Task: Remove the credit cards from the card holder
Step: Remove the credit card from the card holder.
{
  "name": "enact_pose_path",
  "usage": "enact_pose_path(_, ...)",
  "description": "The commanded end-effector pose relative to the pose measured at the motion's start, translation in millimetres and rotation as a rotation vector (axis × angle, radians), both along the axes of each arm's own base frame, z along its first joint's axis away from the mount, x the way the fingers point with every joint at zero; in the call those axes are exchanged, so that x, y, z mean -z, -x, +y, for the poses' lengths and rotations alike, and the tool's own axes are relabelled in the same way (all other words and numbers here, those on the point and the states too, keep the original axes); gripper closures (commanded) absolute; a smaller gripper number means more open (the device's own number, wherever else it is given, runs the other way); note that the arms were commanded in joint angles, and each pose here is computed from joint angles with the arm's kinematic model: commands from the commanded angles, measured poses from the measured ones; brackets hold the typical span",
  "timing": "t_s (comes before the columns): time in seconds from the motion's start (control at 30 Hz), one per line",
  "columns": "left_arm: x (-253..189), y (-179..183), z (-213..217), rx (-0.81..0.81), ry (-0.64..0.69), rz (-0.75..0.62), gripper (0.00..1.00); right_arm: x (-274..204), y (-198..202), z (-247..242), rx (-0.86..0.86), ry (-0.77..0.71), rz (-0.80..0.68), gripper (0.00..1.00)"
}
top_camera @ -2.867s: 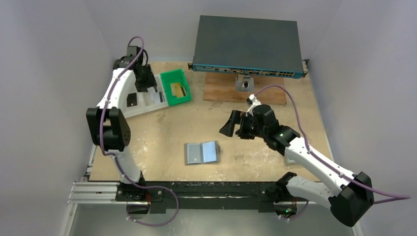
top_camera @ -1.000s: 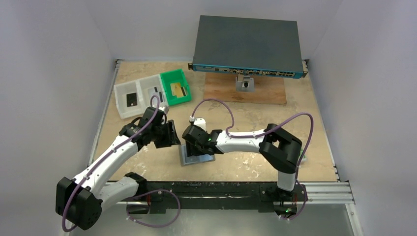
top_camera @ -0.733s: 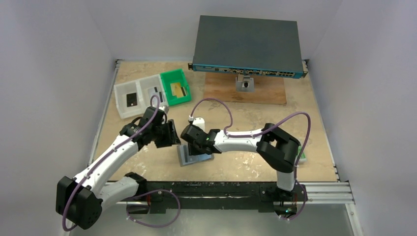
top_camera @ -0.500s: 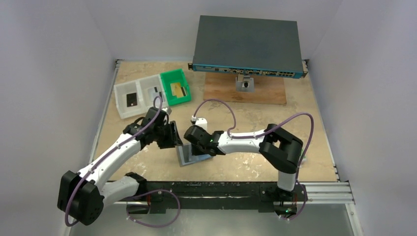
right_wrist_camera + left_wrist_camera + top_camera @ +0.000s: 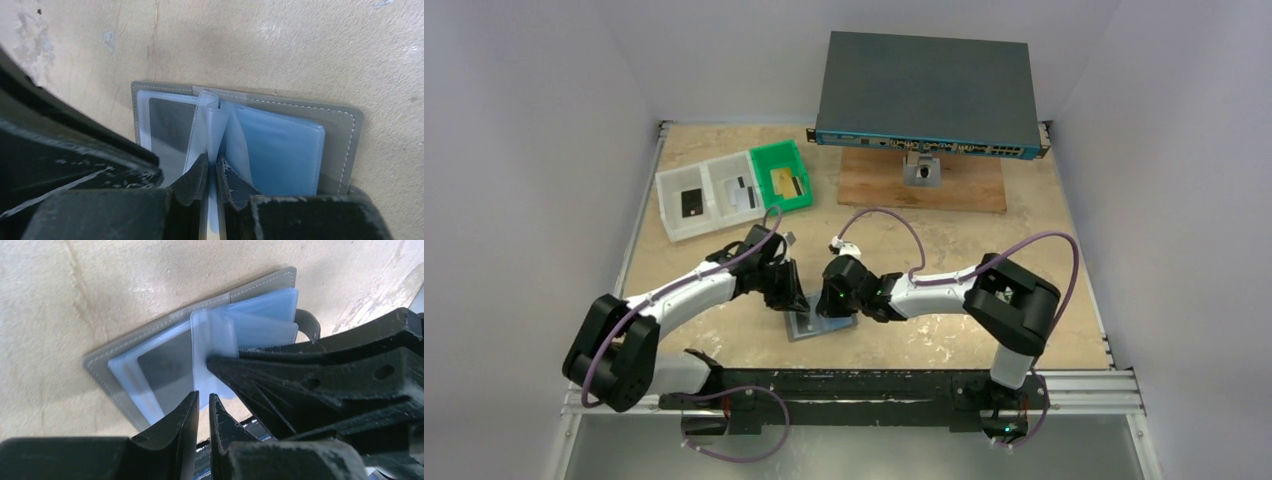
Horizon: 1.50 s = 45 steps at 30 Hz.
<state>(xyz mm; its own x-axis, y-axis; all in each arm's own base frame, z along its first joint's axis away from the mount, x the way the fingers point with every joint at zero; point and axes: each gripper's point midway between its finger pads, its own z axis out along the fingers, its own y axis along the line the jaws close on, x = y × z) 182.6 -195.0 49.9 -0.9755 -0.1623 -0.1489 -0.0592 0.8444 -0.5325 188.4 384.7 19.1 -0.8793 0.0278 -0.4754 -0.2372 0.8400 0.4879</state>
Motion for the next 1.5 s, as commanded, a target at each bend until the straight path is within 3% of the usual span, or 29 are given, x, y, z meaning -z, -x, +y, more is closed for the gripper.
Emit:
enact_pose_path(0.0,6,-8,-16,0.023,0.040,-0.018,0.90,19,23,-16,-0.033,-0.006,0.109,0.94)
enact_pose_path(0.13,22,-9,-9,0.005,-0.020,0.001,1.00,15,22,-19,-0.033,-0.058,0.129,0.94)
enact_pose_path(0.47,50,-6,7,-0.002,-0.140,0.026,1.00,15,24,-21,-0.038,-0.176,0.193,0.94)
enact_pose_path(0.6,58,-3,7,0.011,-0.173,0.038,1.00,4,23,-19,-0.043,-0.204,0.180,0.83)
enact_pose_path(0.73,59,-1,7,0.016,-0.190,0.039,1.00,-13,9,-22,-0.029,-0.149,0.112,0.66)
enact_pose_path(0.83,56,-3,6,0.015,-0.181,0.030,1.00,-26,4,-25,-0.011,-0.129,0.083,0.60)
enact_pose_path(1.27,29,-6,-23,0.093,-0.071,0.005,1.00,-38,10,-24,-0.010,0.059,-0.029,0.63)
enact_pose_path(1.47,26,-6,-29,0.106,-0.054,0.005,1.00,-20,12,-23,-0.016,0.160,-0.028,0.63)
